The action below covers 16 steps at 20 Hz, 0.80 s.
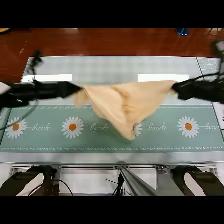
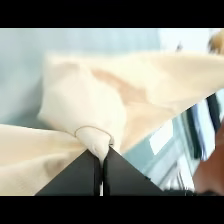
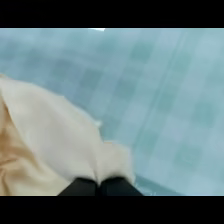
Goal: Fold the shirts.
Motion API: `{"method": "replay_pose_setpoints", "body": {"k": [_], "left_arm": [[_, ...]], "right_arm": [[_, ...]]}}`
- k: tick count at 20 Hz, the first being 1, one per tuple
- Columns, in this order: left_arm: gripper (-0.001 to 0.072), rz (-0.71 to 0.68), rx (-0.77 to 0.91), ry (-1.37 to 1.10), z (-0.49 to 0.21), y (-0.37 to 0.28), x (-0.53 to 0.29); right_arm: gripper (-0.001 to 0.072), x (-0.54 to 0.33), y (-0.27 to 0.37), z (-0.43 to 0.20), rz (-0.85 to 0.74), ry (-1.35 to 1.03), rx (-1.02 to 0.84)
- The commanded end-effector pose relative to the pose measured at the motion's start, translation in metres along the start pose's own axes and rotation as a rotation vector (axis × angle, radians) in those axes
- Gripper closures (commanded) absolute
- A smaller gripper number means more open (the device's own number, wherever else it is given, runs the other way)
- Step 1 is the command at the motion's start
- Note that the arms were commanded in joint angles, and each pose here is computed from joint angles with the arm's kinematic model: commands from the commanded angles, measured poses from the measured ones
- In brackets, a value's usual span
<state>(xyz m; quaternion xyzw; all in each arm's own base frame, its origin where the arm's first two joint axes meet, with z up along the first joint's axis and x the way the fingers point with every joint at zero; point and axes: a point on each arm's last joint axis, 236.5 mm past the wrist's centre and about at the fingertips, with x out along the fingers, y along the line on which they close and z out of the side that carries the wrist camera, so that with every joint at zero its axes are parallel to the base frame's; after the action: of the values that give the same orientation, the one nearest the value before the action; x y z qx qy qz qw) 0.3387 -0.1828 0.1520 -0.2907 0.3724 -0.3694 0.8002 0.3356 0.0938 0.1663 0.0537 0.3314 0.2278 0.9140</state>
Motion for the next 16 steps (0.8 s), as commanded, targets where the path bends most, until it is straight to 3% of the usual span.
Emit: {"method": "replay_pose_setpoints", "body": {"k": [1, 5, 8, 16], "left_arm": [[0.0684, 0.033, 0.259, -0.282, 0.084, -0.091, -0.101], [0.0684, 0.058, 0.565, -0.472, 0.118, -0.208, -0.181], [0.0684, 0.190, 0.705, -0.541, 0.118, -0.254, -0.220], [0.0685, 0.357, 0.680, -0.404, 0.063, -0.260, -0.238]], "right_arm": [[0.0691, -0.091, 0.007, 0.092, -0.106, -0.300, -0.019], [0.0691, -0.152, 0.038, 0.141, -0.107, -0.465, -0.055], [0.0691, -0.193, 0.056, 0.164, -0.140, -0.547, -0.123], [0.0691, -0.235, 0.068, 0.129, -0.244, -0.381, -0.145]]}}
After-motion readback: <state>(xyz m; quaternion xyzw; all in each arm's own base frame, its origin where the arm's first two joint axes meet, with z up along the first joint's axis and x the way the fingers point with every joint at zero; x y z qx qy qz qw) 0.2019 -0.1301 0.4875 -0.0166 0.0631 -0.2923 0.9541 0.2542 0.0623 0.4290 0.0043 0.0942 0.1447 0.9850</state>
